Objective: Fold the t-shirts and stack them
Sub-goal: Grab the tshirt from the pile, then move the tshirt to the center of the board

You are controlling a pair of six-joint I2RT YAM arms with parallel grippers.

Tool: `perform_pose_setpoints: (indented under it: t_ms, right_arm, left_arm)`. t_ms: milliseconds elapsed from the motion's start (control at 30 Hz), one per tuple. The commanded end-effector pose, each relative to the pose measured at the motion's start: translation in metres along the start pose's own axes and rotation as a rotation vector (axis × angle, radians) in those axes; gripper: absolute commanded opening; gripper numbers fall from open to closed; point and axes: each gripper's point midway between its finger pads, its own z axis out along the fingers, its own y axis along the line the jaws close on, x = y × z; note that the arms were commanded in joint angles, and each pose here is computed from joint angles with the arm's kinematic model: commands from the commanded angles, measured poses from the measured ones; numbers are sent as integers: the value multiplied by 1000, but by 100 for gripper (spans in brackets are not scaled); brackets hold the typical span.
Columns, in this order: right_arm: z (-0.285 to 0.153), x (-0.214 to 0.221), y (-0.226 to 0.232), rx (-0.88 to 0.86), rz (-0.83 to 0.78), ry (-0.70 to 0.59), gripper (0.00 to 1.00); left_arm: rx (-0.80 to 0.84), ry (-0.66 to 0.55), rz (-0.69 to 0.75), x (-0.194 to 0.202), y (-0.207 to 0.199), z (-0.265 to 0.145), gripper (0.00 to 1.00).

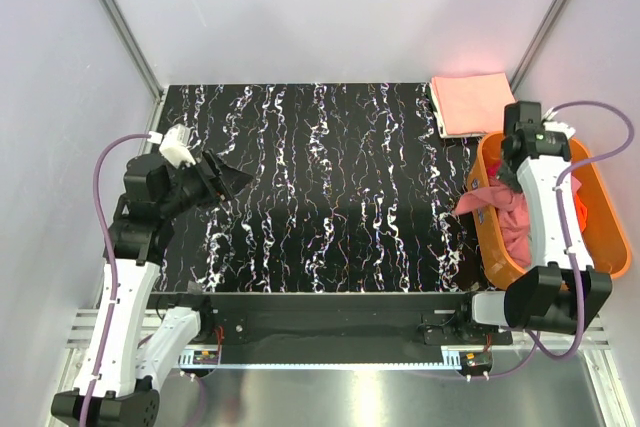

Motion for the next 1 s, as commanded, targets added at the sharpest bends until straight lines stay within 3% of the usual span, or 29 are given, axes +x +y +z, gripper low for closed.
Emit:
perform_pose_setpoints:
  t_ms: [0,133,200,267,367,467,500,567,667,700,733,833,967]
  right_arm:
    - [-58,-78,-21,-9,161,-275,0]
    - [-130,-143,-44,-59,283,-493,0]
    - [-179,-182,-48,-173,334,-642,0]
    - [-235,-213,-37,-384,360,-785,0]
    - [-308,-233,-11,-685,317,-897,0]
    - [-367,-237,26,-1025,272,-908,0]
    - [-413,-232,26,-1206,272,-930,0]
    - [-464,-236,27,-1413,271,-978,0]
    - [-512,-222,49,-1782,254,-835,0]
    - [-528,-203,58,-1950,252,-633,0]
    - [-537,-194,66,-2032,241,-549,0]
    - [-563,-150,92,-2210,181,-355,0]
    - [-561,-84,123,-2291,33,-31,0]
  left_arm:
    - [80,-21,9,-12,-24,-6,74]
    - [97,-8,-39,-9,-30,-9,80]
    - [103,4,-75,-7,-31,-9,81]
    - [110,3,-98,-5,-34,-11,81]
    - [103,-16,-120,-9,-36,-16,82]
    - [102,-51,-127,-18,-44,-26,82]
    - [104,-63,-140,-21,-46,-29,82]
    - [110,-91,-147,-26,-52,-35,83]
    - [112,-138,-145,-34,-57,-45,84]
    - [113,-156,-141,-36,-58,-49,84]
    - [107,-172,-138,-38,-60,-54,84]
    - [68,-236,-122,-46,-59,-67,84]
    - [-8,-330,-82,-61,-53,-84,85]
